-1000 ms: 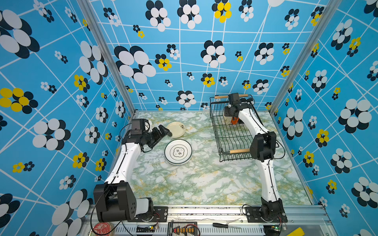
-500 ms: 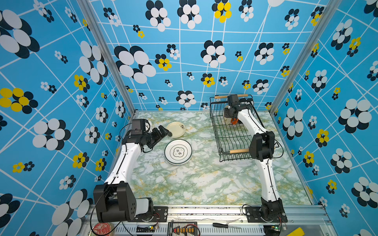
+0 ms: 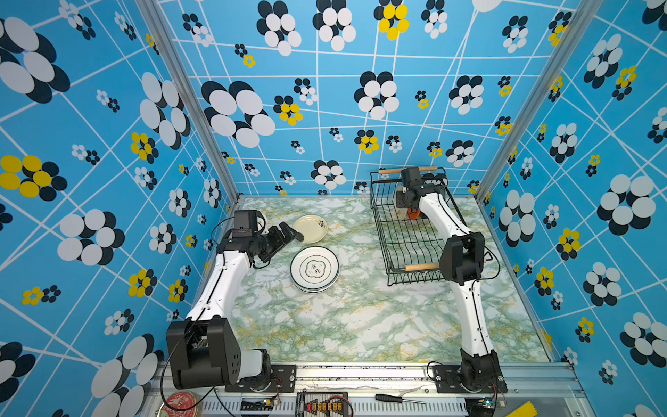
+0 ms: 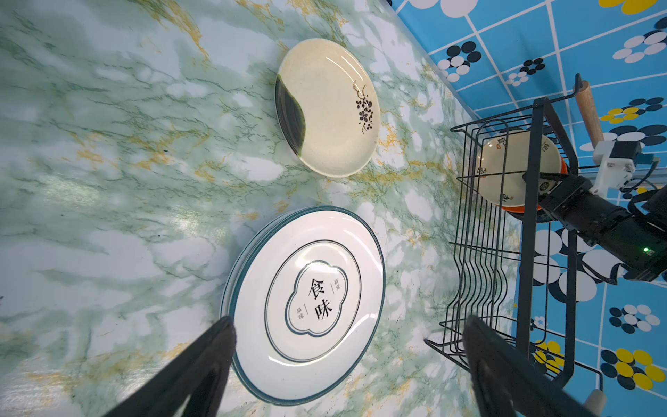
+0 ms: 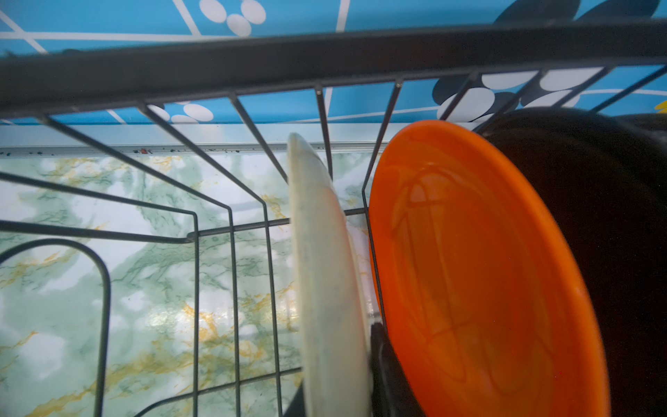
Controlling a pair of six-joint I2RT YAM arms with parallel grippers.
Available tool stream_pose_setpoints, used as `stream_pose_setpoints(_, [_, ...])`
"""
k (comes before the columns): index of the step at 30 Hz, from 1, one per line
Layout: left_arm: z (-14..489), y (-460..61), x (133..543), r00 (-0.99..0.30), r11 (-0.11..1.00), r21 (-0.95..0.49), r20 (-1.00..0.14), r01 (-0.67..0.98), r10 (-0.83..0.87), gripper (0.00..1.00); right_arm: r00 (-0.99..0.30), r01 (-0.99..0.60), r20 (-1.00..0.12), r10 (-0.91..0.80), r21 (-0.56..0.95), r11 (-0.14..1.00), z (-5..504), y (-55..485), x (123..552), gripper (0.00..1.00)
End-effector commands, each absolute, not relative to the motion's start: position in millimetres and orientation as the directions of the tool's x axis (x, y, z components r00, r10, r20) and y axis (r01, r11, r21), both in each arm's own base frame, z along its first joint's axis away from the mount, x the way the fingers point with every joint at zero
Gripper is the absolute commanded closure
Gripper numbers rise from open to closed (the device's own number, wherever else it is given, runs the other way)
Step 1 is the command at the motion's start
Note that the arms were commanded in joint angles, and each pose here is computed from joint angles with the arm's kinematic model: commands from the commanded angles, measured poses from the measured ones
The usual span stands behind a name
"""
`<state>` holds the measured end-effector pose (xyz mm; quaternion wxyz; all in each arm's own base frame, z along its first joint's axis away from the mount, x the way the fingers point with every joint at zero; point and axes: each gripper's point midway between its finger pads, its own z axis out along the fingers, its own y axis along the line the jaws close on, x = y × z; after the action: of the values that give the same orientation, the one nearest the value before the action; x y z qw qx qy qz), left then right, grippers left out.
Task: Unload the plates from the dish rack
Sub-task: Pick up the plate from the dish rack.
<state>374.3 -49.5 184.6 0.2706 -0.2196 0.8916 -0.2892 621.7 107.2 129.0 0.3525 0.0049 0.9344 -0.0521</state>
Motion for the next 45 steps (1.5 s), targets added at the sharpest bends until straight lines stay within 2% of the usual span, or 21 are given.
stream_pose_setpoints(1, [178, -49, 379, -0.779, 0.775, -0.588, -0.367, -0.230, -0.509, 0.01, -0.754, 0.055, -0.656, -0.035, -0.115, 0.992, 124, 101, 624, 0.83])
stream_pose_setpoints(5, [176, -46, 382, -0.769, 0.785, -0.574, -0.387, -0.232, -0.510, 0.01, -0.754, 0.052, -0.655, -0.043, -0.126, 0.991, 126, 100, 623, 0.88])
stream_pose_setpoints(19, [174, -48, 388, -0.767, 0.819, -0.527, -0.422, -0.227, -0.483, 0.01, -0.737, 0.064, -0.672, -0.076, -0.181, 0.981, 153, 90, 615, 0.91])
stream_pose_setpoints(33, [166, -66, 398, -0.819, 0.819, -0.540, -0.370, -0.195, -0.439, 0.01, -0.678, 0.076, -0.732, -0.068, -0.162, 0.984, 220, 87, 599, 0.91])
stream_pose_setpoints(45, [190, -107, 409, -0.834, 0.780, -0.624, -0.407, -0.044, -0.372, 0.01, -0.582, 0.085, -0.813, 0.001, -0.060, 0.995, 301, 87, 563, 0.91])
